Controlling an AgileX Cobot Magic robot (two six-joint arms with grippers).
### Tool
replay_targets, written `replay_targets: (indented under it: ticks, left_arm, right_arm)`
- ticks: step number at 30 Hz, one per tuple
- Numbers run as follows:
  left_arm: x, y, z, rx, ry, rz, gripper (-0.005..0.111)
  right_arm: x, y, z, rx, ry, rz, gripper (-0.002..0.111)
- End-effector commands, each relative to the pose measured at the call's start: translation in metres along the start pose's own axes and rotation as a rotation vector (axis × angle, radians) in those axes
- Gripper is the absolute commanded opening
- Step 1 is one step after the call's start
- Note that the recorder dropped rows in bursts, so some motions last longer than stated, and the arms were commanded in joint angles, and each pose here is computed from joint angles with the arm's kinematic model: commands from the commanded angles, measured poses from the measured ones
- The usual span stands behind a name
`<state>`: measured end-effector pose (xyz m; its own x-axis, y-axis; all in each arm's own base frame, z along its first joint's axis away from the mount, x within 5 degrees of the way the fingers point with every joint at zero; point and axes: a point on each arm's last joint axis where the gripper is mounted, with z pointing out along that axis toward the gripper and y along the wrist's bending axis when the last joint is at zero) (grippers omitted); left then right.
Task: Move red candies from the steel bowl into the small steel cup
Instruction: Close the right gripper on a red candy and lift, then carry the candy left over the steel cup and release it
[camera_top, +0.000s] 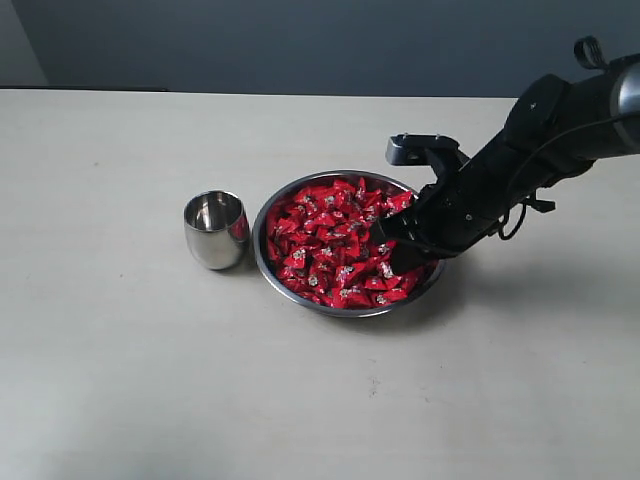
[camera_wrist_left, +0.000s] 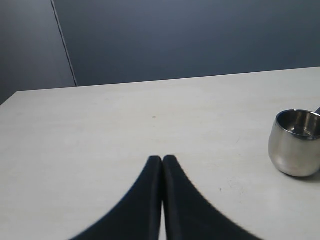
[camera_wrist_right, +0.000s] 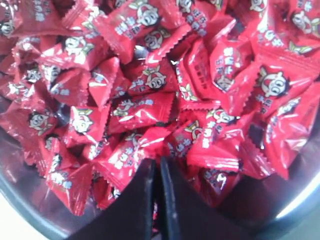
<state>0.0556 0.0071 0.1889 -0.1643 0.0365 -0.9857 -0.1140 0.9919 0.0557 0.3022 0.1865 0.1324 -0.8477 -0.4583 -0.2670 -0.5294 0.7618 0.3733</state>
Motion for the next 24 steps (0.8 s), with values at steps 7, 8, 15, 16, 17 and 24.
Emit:
replay_targets:
  ticks: [7,8,15,16,17,24]
  left_arm:
    - [-0.003,0.0,-0.001,-0.003,-0.015,0.0,0.0]
    - [-0.003,0.0,-0.001,-0.003,-0.015,0.0,0.0]
    - [-0.003,0.0,-0.001,-0.003,-0.015,0.0,0.0]
    - [-0.003,0.0,-0.001,-0.003,-0.015,0.0,0.0]
    - [-0.003,0.0,-0.001,-0.003,-0.015,0.0,0.0]
    - [-0.003,0.0,-0.001,-0.003,-0.015,0.0,0.0]
  right_arm:
    - [-0.009,0.015,-0.036,-0.001,-0.107,-0.037,0.0]
    - [-0.009,0.017,-0.04,-0.001,-0.12,-0.043,0.0]
    - [-0.011,0.027,-0.063,-0.003,-0.177,-0.071,0.0]
    - [-0.011,0.028,-0.065,-0.004,-0.18,-0.074,0.0]
    - [-0.011,0.029,-0.066,-0.004,-0.184,-0.075,0.0]
    - [-0.024,0.053,-0.071,-0.057,-0.218,-0.122,0.0]
